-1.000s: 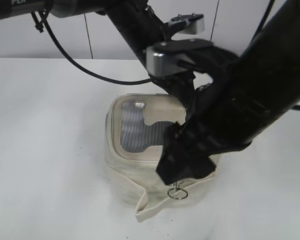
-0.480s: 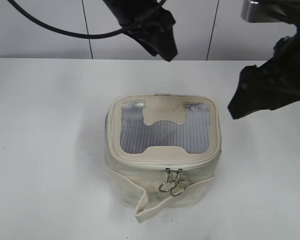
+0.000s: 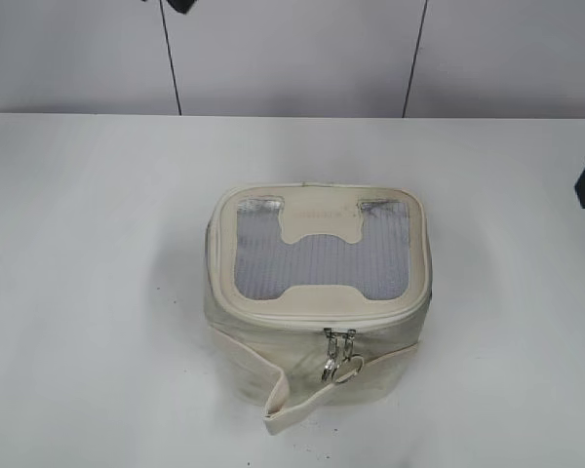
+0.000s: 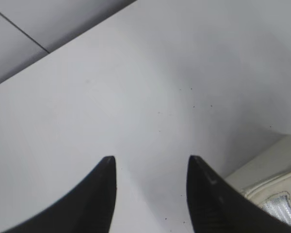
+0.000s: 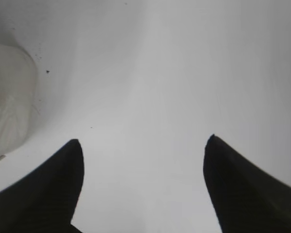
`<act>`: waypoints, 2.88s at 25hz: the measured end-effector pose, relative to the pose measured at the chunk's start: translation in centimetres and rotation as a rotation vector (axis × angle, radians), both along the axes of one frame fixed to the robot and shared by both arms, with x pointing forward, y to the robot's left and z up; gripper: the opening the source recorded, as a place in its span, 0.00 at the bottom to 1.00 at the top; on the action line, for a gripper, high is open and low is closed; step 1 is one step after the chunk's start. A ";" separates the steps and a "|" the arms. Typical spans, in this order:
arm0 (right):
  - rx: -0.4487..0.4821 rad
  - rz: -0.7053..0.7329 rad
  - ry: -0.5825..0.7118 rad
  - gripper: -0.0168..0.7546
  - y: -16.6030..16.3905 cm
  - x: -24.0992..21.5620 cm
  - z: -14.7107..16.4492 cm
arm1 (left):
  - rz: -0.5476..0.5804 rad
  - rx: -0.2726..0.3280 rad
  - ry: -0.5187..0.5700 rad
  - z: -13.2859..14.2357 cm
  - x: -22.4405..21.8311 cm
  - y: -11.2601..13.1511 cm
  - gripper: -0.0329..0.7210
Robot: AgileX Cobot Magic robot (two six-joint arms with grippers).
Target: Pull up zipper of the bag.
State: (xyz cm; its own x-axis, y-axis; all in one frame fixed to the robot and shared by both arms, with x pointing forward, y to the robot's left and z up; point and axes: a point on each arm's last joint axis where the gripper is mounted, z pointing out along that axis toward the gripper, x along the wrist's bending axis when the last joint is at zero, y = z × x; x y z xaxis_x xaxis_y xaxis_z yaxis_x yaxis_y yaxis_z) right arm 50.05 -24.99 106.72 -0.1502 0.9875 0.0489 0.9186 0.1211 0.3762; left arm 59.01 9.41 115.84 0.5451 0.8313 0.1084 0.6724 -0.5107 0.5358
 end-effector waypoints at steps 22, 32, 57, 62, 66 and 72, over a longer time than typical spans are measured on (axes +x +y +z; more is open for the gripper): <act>0.038 -0.015 -0.190 0.79 -2.3 -12.7 5.1 | 0.157 -0.142 -0.136 1.6 -25.3 16.3 0.53; 0.059 -0.001 -0.347 0.79 -3.8 -22.1 1.1 | 0.110 -0.314 -0.316 -4.7 -35.6 21.5 0.53; 0.092 0.055 -0.716 0.78 -4.4 -26.9 -1.4 | -0.036 -0.400 -0.428 -9.5 -36.3 20.7 0.53; 0.092 0.055 -0.717 0.78 -4.4 -26.9 -1.5 | -0.036 -0.399 -0.429 -9.5 -36.3 20.7 0.53; 0.091 0.056 -0.717 0.78 -4.4 -26.9 -1.5 | -0.036 -0.399 -0.429 -9.5 -36.3 20.7 0.53; 0.091 0.056 -0.719 0.78 -4.4 -26.9 -1.4 | -0.036 -0.399 -0.429 -9.5 -36.3 20.7 0.53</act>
State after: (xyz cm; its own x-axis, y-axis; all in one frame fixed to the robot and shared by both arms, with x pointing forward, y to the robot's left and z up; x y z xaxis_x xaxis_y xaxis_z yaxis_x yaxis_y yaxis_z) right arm 23.17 -29.39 105.27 -0.2260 0.9741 0.0008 0.4338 0.1000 0.8954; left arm 22.71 30.14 106.33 0.5499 0.8352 0.0079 0.3387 -0.2316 0.9119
